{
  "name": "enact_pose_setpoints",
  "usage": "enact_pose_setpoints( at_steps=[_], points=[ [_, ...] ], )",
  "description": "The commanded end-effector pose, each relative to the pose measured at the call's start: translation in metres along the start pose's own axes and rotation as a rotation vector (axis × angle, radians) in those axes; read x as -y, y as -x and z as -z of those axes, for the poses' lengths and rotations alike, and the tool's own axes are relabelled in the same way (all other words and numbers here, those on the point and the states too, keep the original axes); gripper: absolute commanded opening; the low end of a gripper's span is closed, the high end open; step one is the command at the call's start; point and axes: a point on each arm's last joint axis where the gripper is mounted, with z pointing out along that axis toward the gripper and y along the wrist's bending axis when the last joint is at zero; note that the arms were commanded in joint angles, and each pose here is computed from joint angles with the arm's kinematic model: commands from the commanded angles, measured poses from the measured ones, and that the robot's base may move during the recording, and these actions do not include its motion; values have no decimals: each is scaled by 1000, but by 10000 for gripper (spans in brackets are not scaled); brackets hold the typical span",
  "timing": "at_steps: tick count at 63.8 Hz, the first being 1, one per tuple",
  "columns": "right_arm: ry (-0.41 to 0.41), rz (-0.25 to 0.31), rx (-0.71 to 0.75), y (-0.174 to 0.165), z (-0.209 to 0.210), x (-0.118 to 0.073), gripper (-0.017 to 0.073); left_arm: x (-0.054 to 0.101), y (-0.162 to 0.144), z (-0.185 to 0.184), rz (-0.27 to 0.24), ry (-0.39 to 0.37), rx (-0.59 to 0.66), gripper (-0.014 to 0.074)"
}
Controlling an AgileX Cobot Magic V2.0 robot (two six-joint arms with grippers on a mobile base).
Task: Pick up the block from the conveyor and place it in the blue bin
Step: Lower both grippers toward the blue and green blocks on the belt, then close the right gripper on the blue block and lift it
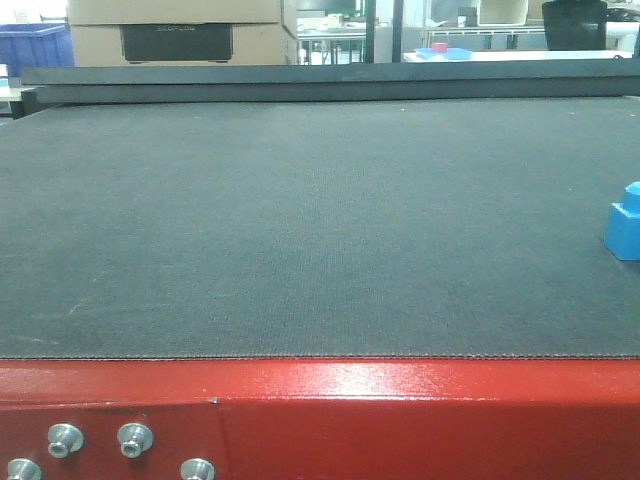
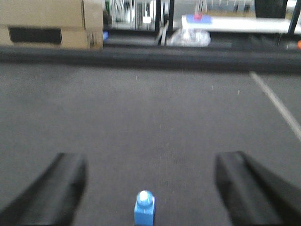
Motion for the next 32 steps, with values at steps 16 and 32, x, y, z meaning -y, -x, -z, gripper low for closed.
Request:
enact_pose_setpoints(
  at_steps=[16,32],
  points=[
    [13,35,-151,5,-29,0,570,6,3,-24,-36,-66,-84,608],
    [82,52,-528,25,-100,-9,570,10,6,-34,-93,-95,-74,608]
  ],
)
